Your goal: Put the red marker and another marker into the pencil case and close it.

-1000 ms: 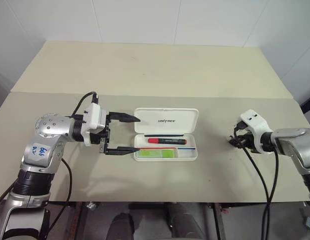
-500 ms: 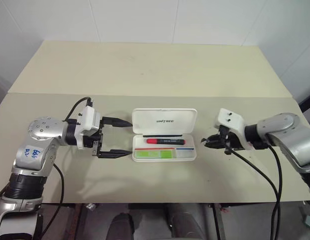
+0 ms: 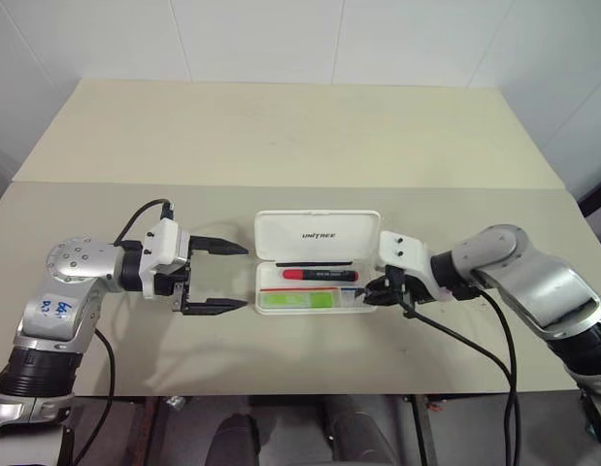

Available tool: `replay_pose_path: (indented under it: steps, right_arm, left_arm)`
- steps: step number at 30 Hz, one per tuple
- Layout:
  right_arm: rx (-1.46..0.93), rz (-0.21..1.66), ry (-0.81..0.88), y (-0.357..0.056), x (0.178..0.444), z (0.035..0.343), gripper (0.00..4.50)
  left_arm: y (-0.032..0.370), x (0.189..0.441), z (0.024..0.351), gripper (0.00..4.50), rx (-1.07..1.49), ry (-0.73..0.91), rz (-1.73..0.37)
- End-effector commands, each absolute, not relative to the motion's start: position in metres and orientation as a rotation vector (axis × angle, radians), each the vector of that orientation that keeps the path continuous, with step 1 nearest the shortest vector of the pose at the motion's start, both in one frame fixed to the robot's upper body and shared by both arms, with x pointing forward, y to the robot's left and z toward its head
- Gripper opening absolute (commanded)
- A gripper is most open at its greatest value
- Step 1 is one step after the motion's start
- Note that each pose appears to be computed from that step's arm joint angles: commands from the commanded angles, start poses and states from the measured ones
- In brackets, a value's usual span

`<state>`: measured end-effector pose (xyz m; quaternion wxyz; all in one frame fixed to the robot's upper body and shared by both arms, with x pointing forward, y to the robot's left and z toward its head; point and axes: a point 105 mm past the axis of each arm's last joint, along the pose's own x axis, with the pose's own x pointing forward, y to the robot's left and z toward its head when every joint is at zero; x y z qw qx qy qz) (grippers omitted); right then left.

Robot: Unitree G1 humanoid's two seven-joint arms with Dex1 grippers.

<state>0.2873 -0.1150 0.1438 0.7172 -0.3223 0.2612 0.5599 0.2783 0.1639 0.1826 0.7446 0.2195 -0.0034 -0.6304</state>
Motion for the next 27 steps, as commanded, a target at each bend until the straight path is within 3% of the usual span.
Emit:
replay_pose_path:
  steps: [1, 12, 13, 23, 27]
  right_arm:
    - [-0.767, 1.254, 0.534, -0.109, 0.290, 0.150, 0.56]
    - [-0.804, 1.271, 0.508, -0.102, 0.298, 0.150, 0.56]
    - [-0.807, 1.272, 0.508, -0.103, 0.298, 0.150, 1.12]
    - [-0.835, 1.254, 0.466, -0.107, 0.304, 0.163, 4.46]
    - [-0.762, 1.381, 0.369, -0.102, 0.287, 0.181, 4.46]
  left_arm:
    - [0.165, 0.274, 0.192, 4.50, 0.521, -0.040, -1.368]
    - [0.164, 0.274, 0.193, 4.50, 0.518, -0.043, -1.358]
    - [0.163, 0.274, 0.193, 4.50, 0.518, -0.043, -1.357]
    - [0.164, 0.275, 0.193, 4.50, 0.520, -0.046, -1.351]
    - [0.163, 0.276, 0.194, 4.50, 0.522, -0.050, -1.352]
